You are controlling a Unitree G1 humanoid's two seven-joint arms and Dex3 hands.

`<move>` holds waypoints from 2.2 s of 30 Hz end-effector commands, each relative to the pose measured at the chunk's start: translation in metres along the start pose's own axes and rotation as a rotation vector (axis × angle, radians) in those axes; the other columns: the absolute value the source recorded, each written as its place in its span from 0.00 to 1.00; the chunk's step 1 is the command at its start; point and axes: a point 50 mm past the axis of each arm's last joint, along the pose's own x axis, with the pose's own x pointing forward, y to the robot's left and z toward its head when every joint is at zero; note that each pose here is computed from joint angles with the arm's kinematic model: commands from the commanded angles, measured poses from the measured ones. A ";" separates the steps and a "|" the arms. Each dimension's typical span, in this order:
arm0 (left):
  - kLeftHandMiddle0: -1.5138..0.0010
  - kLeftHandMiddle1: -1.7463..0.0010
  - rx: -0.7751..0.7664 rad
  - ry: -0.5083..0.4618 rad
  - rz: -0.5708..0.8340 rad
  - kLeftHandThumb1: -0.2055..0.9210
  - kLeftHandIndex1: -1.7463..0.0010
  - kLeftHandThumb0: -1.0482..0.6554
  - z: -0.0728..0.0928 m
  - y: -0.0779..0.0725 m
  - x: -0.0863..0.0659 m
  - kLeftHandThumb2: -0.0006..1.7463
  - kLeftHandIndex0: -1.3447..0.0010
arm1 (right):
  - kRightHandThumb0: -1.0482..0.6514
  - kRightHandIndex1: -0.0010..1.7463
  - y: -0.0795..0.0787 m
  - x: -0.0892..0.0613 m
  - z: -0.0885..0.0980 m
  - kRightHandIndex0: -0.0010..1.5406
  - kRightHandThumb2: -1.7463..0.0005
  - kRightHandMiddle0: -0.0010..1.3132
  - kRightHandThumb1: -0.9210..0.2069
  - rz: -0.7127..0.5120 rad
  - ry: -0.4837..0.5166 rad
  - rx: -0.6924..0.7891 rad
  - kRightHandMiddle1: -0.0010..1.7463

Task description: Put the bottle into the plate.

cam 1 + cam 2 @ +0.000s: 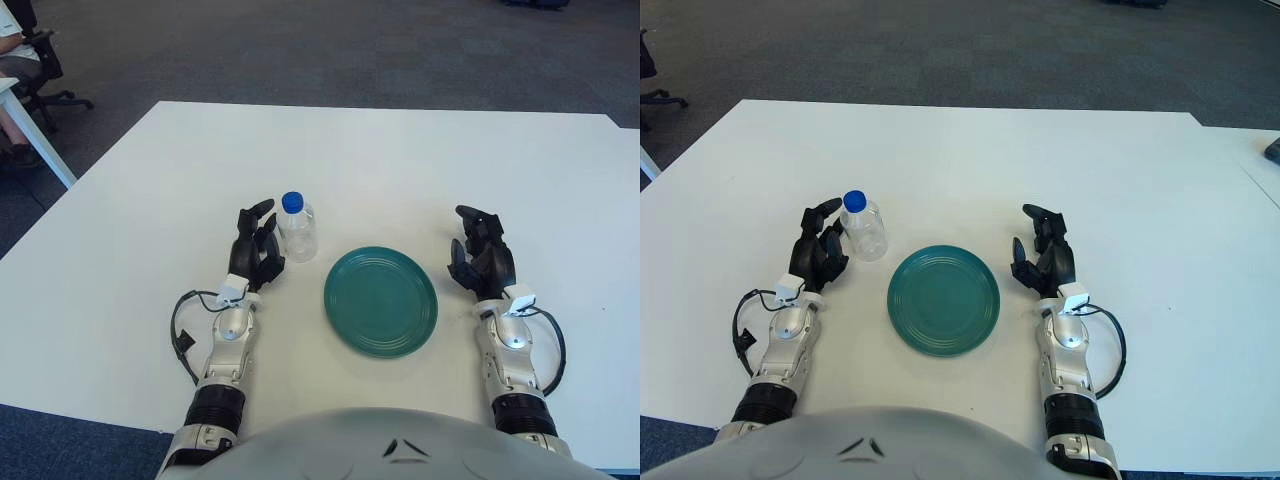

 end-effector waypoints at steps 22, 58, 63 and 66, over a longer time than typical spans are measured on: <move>0.80 1.00 0.118 0.063 -0.132 1.00 0.64 0.04 -0.024 0.001 -0.048 0.35 1.00 | 0.39 0.04 -0.002 -0.014 -0.026 0.32 0.53 0.00 0.20 -0.033 0.167 -0.004 0.52; 1.00 1.00 0.454 0.175 -0.354 1.00 1.00 0.00 -0.023 0.012 -0.055 0.25 1.00 | 0.33 0.04 -0.004 -0.008 -0.027 0.32 0.62 0.00 0.04 -0.057 0.156 -0.047 0.42; 1.00 1.00 0.449 0.187 -0.352 1.00 1.00 0.00 -0.024 0.012 -0.054 0.24 1.00 | 0.33 0.04 -0.005 -0.007 -0.027 0.33 0.62 0.00 0.03 -0.061 0.157 -0.048 0.42; 1.00 1.00 0.442 0.190 -0.347 1.00 1.00 0.00 -0.025 0.012 -0.054 0.24 1.00 | 0.33 0.04 -0.005 -0.007 -0.027 0.33 0.62 0.00 0.03 -0.062 0.154 -0.047 0.41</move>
